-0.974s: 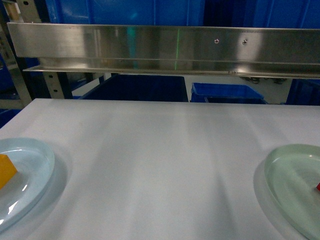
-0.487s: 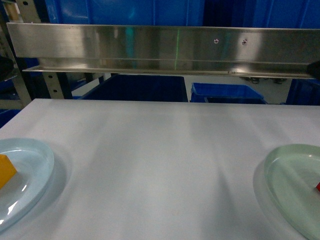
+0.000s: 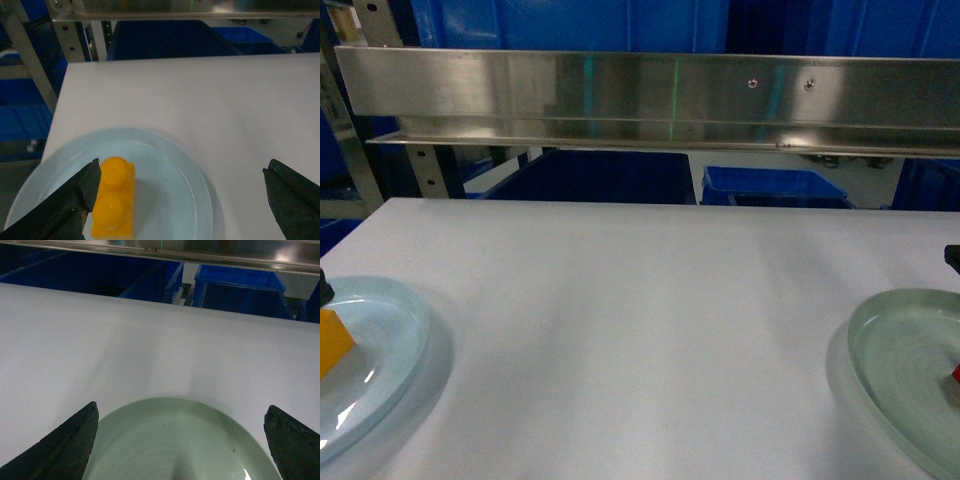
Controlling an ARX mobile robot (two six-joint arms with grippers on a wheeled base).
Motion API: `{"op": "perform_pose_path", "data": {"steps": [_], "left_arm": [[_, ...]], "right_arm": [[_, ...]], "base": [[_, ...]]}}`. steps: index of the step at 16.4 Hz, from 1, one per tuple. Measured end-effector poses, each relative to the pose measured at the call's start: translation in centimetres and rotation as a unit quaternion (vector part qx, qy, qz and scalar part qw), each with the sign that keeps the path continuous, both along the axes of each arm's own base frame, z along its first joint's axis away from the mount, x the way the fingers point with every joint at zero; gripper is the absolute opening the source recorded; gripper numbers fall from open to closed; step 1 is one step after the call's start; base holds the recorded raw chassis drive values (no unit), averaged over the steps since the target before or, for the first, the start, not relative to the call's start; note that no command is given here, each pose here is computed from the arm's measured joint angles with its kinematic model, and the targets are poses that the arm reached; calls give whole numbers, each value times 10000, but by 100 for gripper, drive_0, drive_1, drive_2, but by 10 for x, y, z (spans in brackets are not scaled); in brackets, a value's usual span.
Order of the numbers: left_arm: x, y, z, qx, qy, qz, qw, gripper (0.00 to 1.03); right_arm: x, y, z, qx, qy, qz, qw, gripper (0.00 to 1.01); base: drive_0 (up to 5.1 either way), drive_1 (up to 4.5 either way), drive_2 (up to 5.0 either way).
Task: Sort and place red and yellow blocks in left bins
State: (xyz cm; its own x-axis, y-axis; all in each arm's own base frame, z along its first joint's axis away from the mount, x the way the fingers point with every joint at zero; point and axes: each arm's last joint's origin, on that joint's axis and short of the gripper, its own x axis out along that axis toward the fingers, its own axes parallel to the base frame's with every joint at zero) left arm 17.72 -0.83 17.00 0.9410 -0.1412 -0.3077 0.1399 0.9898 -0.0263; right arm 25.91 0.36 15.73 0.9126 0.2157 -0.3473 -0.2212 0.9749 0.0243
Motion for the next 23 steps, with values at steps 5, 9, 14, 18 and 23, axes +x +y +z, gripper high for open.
{"op": "perform_pose_path", "data": {"steps": [5, 9, 14, 18, 23], "left_arm": [[14, 10, 6, 356, -17, -135, 9993, 98], [21, 20, 11, 338, -47, -21, 9994, 98], [26, 23, 15, 335, -148, 62, 9993, 98], [26, 23, 15, 333, -145, 64, 9993, 98], [26, 23, 15, 333, -143, 62, 9993, 98]], "right_arm": [[-1, 5, 4, 38, -28, 42, 10000, 98], [-1, 5, 4, 41, -35, 45, 10000, 98], [-1, 3, 5, 49, -96, 49, 9999, 98], [7, 1, 12, -20, -295, -5, 9996, 98], [19, 17, -4, -2, 202, 237, 9995, 98]], "base": [[0, 0, 0], [0, 0, 0], [0, 0, 0], [0, 0, 0], [0, 0, 0]]}}
